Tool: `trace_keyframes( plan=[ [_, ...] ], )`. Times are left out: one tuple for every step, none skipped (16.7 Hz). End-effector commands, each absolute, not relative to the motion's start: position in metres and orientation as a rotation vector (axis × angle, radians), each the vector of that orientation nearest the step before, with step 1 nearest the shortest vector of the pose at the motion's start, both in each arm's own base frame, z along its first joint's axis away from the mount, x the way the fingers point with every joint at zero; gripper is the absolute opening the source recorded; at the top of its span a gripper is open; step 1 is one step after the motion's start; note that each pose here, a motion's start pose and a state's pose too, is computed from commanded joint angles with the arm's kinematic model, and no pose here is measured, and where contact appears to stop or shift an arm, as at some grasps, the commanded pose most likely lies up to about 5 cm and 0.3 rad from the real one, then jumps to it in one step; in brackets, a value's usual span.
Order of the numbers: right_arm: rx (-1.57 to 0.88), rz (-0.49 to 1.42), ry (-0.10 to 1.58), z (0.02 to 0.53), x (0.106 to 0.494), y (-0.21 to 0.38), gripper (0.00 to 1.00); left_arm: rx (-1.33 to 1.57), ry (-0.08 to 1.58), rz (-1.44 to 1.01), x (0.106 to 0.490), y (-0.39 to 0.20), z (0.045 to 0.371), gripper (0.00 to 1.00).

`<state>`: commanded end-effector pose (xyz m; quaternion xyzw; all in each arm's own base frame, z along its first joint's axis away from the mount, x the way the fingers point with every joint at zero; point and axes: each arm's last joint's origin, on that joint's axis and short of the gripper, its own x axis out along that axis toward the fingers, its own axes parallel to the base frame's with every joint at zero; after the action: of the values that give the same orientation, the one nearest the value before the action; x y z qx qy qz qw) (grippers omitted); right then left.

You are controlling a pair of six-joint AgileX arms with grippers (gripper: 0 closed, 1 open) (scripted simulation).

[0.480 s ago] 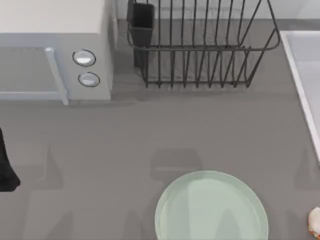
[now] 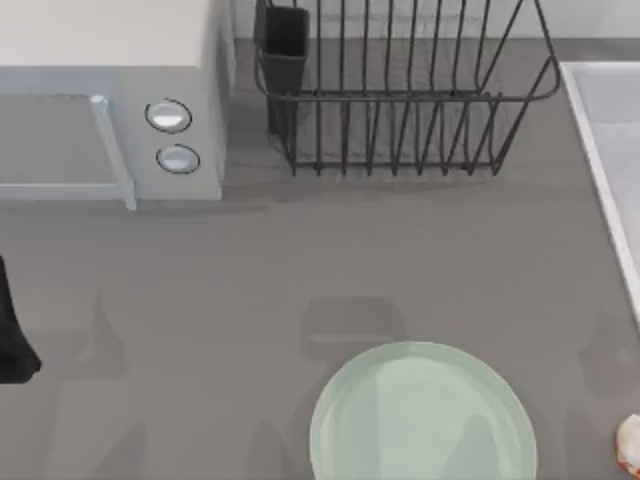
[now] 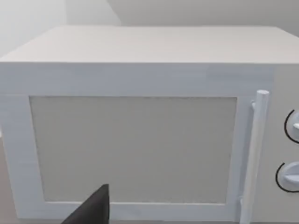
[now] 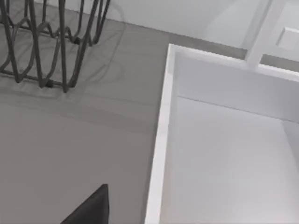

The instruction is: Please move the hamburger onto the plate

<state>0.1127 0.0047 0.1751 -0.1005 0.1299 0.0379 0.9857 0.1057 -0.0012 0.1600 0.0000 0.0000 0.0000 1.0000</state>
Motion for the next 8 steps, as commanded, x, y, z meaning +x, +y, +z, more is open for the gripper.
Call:
trace_keyframes(
  plan=[
    [-0.260,0.109,0.346,0.177,0.116,0.007,1.00,0.000,0.000,0.000,0.106,-0.001,0.160,1.00],
    [-0.322,0.149,0.441,0.179,0.121,0.009,1.00,0.000,0.000,0.000,0.106,-0.001,0.160,1.00],
    [-0.385,0.197,0.543,0.179,0.126,0.011,1.00,0.000,0.000,0.000,0.106,-0.001,0.160,1.00],
    [-0.450,0.253,0.647,0.179,0.132,0.014,1.00,0.000,0.000,0.000,0.106,-0.001,0.160,1.00],
    [-0.513,0.314,0.749,0.179,0.139,0.017,1.00,0.000,0.000,0.000,0.106,-0.001,0.160,1.00],
    [-0.574,0.379,0.844,0.178,0.145,0.020,1.00,0.000,0.000,0.000,0.106,-0.001,0.160,1.00],
    [-0.632,0.447,0.930,0.177,0.151,0.023,1.00,0.000,0.000,0.000,0.106,-0.001,0.160,1.00],
    [-0.686,0.515,1.007,0.177,0.157,0.027,1.00,0.000,0.000,0.000,0.106,-0.001,0.160,1.00]
  ],
)
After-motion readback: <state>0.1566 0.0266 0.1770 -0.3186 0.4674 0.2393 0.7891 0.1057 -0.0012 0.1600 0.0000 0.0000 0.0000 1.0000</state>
